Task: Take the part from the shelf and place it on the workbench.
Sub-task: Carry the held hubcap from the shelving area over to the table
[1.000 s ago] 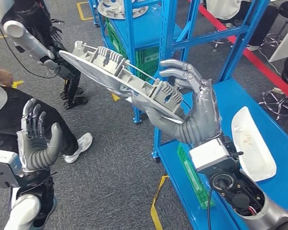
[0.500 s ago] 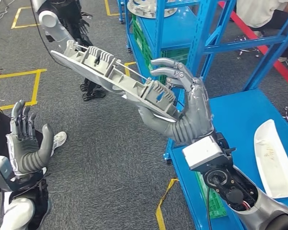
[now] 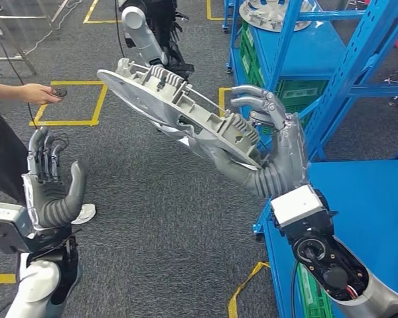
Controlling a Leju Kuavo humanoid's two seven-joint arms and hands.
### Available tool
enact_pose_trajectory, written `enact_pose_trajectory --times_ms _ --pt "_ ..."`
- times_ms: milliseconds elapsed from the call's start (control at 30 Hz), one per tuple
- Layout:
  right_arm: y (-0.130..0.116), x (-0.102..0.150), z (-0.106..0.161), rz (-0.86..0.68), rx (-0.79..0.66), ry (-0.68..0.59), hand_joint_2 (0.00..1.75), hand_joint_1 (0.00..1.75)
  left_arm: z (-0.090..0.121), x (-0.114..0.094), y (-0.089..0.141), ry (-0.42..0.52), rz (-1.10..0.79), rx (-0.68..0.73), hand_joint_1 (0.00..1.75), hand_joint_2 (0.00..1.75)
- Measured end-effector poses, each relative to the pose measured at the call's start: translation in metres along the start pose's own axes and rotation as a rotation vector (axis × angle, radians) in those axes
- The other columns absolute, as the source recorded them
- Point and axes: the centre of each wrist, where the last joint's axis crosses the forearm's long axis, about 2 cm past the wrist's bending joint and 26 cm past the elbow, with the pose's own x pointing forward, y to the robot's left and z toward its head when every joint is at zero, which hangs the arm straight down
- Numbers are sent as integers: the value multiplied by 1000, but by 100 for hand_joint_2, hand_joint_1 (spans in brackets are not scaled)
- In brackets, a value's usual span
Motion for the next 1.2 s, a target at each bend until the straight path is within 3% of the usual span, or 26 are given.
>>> enact_pose_trajectory --times_ms 667,1200 --pt "3 -11 4 21 -25 51 175 175 -3 -4 1 -1 4 7 0 175" --pt "10 -34 16 36 21 105 175 175 -2 -1 5 2 -16 23 0 175"
